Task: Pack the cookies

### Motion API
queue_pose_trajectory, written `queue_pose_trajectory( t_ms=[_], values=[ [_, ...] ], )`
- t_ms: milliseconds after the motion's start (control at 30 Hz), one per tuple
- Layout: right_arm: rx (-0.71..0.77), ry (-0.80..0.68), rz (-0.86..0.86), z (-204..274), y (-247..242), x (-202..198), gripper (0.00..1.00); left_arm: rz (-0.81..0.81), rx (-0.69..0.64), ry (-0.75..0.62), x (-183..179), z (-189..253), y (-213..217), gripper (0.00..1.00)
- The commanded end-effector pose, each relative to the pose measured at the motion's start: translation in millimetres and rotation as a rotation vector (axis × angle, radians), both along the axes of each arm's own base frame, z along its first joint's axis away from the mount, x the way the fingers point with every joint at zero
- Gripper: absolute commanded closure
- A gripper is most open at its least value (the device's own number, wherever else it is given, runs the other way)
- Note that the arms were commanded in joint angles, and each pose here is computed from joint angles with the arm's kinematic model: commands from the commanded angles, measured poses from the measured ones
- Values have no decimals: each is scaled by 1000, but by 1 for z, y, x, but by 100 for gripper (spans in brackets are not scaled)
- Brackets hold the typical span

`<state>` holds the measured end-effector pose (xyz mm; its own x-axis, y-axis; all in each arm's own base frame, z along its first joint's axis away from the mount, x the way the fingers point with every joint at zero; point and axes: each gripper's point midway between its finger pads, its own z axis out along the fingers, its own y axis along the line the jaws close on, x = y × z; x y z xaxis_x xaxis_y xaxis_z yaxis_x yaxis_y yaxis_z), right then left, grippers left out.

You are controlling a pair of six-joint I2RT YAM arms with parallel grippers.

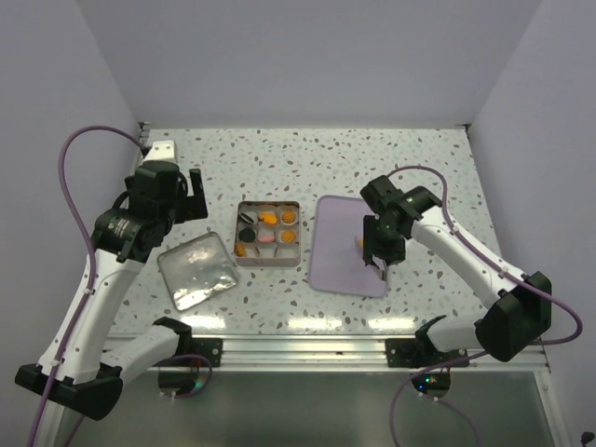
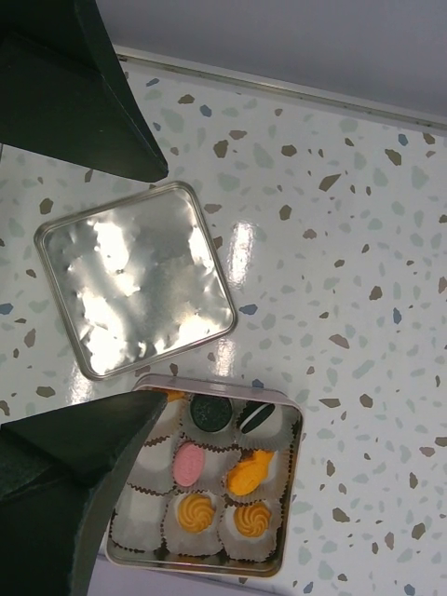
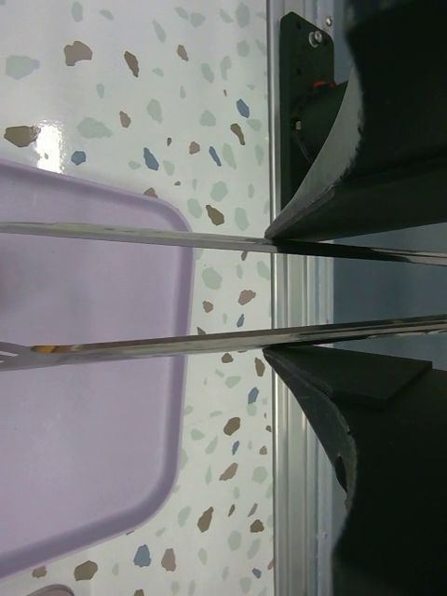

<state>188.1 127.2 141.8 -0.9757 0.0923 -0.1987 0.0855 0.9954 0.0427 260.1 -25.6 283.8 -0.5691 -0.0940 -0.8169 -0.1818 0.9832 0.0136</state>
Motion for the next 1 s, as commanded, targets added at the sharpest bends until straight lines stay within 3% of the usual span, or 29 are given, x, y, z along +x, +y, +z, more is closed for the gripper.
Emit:
queue_pose_trajectory(
  t_ms=[0, 300, 533, 767, 967],
  values=[
    [30, -11, 14, -3, 5, 6, 51, 3, 9, -67, 6, 21, 1, 0],
    [55, -5, 17, 3, 7, 6, 58, 7, 6, -66, 6, 22, 1, 0],
    [133, -87, 39, 47, 27, 29, 61, -7, -32, -65, 11, 23, -7, 0],
    [240, -196, 132, 107, 72, 55, 62, -28, -95, -78, 18, 28, -20, 0],
    [318, -213, 268, 132, 142, 45, 62, -33, -122, -76, 19, 27, -24, 0]
  ],
)
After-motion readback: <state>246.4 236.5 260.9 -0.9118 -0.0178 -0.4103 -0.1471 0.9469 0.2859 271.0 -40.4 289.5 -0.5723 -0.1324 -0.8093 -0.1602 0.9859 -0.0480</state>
